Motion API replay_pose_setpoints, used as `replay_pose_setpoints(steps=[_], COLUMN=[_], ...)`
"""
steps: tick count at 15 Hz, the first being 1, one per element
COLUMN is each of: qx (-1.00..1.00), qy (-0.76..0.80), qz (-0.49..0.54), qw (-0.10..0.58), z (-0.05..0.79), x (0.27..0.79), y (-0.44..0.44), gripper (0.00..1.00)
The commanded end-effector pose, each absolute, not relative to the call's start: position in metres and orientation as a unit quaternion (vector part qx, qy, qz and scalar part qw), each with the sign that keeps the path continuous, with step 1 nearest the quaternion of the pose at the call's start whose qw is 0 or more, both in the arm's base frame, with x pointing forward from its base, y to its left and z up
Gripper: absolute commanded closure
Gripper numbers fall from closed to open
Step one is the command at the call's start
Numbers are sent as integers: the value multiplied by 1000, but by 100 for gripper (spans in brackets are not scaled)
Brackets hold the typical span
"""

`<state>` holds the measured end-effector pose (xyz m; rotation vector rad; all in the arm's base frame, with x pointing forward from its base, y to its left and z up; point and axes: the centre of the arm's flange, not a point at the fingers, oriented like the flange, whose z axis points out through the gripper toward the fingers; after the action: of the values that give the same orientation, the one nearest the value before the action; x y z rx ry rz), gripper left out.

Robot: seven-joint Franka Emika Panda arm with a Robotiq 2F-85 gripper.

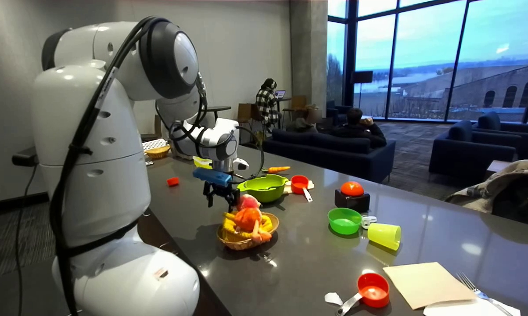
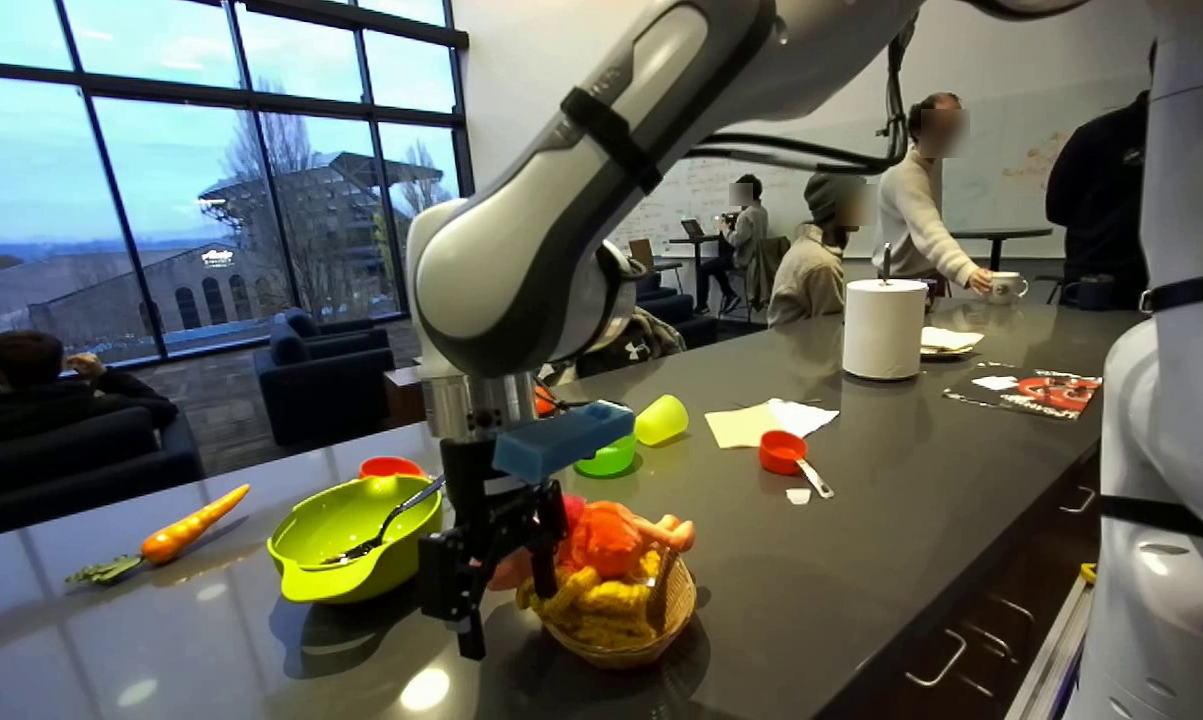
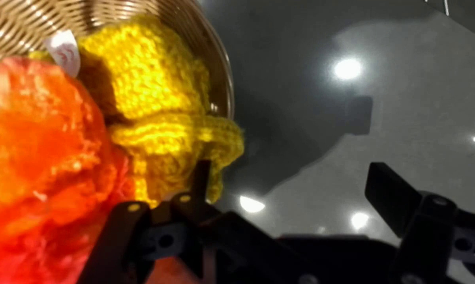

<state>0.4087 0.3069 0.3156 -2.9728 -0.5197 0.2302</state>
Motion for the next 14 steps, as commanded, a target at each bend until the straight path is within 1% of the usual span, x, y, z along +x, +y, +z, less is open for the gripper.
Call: replay_pose_setpoints(steps=[1, 4, 7, 10, 14], qx=[-983, -981, -980, -975, -971], qy=[-166, -176, -180, -179, -180], qz=[69, 74, 83, 119, 138], qw=[45, 30, -12, -59, -70], z=[311, 316, 335, 360, 383], x=[392, 389, 380, 367, 355], y=[291, 291, 287, 278, 269], gripper=[0, 0, 0, 0, 0])
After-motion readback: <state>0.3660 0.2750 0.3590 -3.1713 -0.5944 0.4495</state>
